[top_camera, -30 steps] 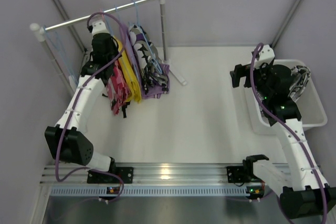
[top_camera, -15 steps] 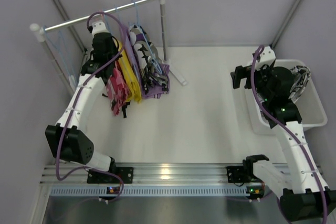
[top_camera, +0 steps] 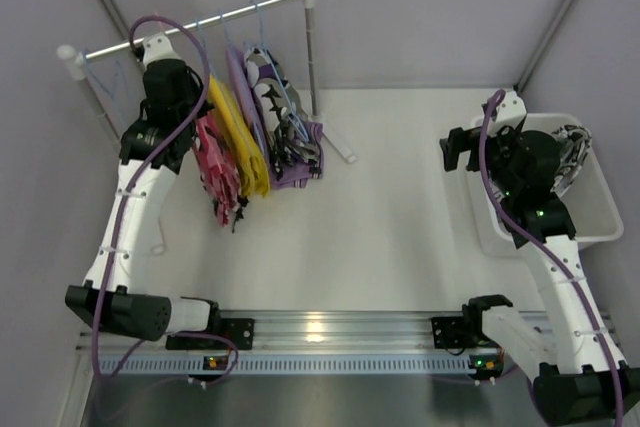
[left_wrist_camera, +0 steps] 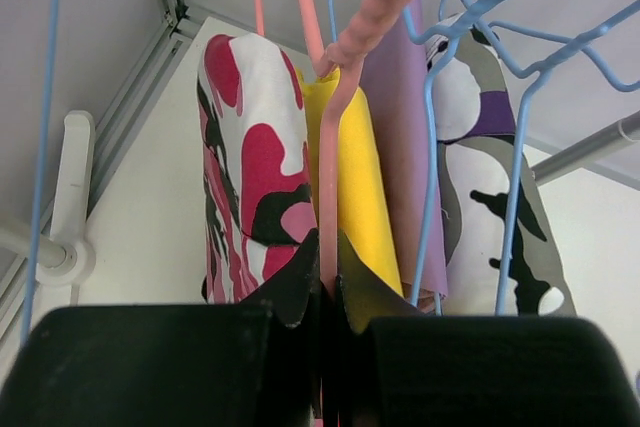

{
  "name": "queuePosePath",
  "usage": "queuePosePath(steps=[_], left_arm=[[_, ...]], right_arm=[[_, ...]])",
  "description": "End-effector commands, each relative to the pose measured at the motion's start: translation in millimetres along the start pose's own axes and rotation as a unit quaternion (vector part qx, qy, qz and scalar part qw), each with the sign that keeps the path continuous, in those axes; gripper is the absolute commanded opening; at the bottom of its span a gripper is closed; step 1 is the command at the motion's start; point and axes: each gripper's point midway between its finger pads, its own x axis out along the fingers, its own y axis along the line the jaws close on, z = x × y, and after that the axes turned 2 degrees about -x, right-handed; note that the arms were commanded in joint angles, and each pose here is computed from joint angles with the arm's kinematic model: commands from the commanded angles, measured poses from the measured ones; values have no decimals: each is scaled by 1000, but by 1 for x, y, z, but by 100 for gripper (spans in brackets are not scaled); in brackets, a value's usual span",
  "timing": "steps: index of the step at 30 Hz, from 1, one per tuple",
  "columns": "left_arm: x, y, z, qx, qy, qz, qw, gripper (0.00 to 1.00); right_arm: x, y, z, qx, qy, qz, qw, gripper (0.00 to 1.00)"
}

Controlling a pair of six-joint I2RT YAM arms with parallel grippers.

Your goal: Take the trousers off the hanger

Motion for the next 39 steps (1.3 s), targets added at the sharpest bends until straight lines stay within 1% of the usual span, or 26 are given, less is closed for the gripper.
queuePosePath(steps=[1, 4, 8, 10, 11, 12, 14, 15, 16, 18, 21, 22, 24, 25, 28, 29, 31, 32, 35, 36, 38, 39], left_arm=[[-45, -10, 65, -48, -82, -37, 995, 0], [-57, -9, 63, -54, -72, -46, 995, 0], [-76, -7, 42, -62, -29, -63, 996, 0], [-87, -3, 32, -64, -16, -70, 995, 0], [-97, -1, 32, -66, -19, -79, 995, 0], [-96, 3, 20, -61, -8, -73, 995, 0], [-104, 7, 12, -56, -5, -82, 995, 0], [-116, 4, 12, -57, -10, -105, 993, 0], [-118, 5, 2, -55, -1, -111, 992, 0], [-136, 3, -1, -56, 0, -142, 988, 0], [-153, 5, -14, -54, 12, -164, 985, 0], [-160, 5, -23, -51, 28, -176, 983, 0], [-174, 6, -38, -47, 42, -199, 978, 0], [-182, 3, -46, -41, 55, -220, 973, 0], [-202, 1, -56, -29, 62, -258, 964, 0], [-214, -3, -59, -26, 67, -284, 956, 0], [-226, -9, -63, -18, 74, -316, 946, 0], [-237, -14, -65, -14, 79, -343, 936, 0], [-251, -22, -68, -5, 91, -381, 920, 0], [-261, -29, -72, -2, 102, -411, 906, 0], [-269, -36, -78, 3, 121, -441, 890, 0], [-276, -39, -83, 5, 138, -461, 877, 0]], right_arm=[[-3, 5, 21, -3, -41, 7, 999, 100], [-4, 5, 22, -4, -42, 7, 999, 100], [-4, 5, 22, -5, -42, 8, 999, 99], [-4, 5, 23, -5, -42, 9, 999, 99], [-4, 6, 22, -5, -42, 10, 999, 99], [-4, 6, 23, -5, -43, 11, 999, 99], [-4, 6, 23, -4, -43, 9, 999, 99], [-4, 6, 22, -5, -43, 10, 999, 99], [-5, 6, 22, -5, -43, 10, 999, 100], [-6, 6, 21, -7, -43, 10, 999, 100], [-8, 6, 21, -7, -42, 9, 999, 99], [-10, 6, 22, -7, -43, 8, 999, 99], [-13, 6, 22, -6, -45, 7, 999, 99], [-14, 6, 22, -6, -45, 7, 999, 100], [-16, 7, 20, -4, -44, 7, 999, 99], [-16, 7, 19, -5, -42, 7, 999, 100], [-18, 7, 19, -5, -43, 6, 999, 99], [-19, 7, 20, -4, -43, 6, 999, 100], [-20, 7, 20, -2, -41, 6, 999, 99], [-20, 7, 21, -2, -42, 6, 999, 100], [-22, 7, 22, -2, -43, 6, 999, 100], [-23, 7, 22, -3, -43, 6, 999, 99]])
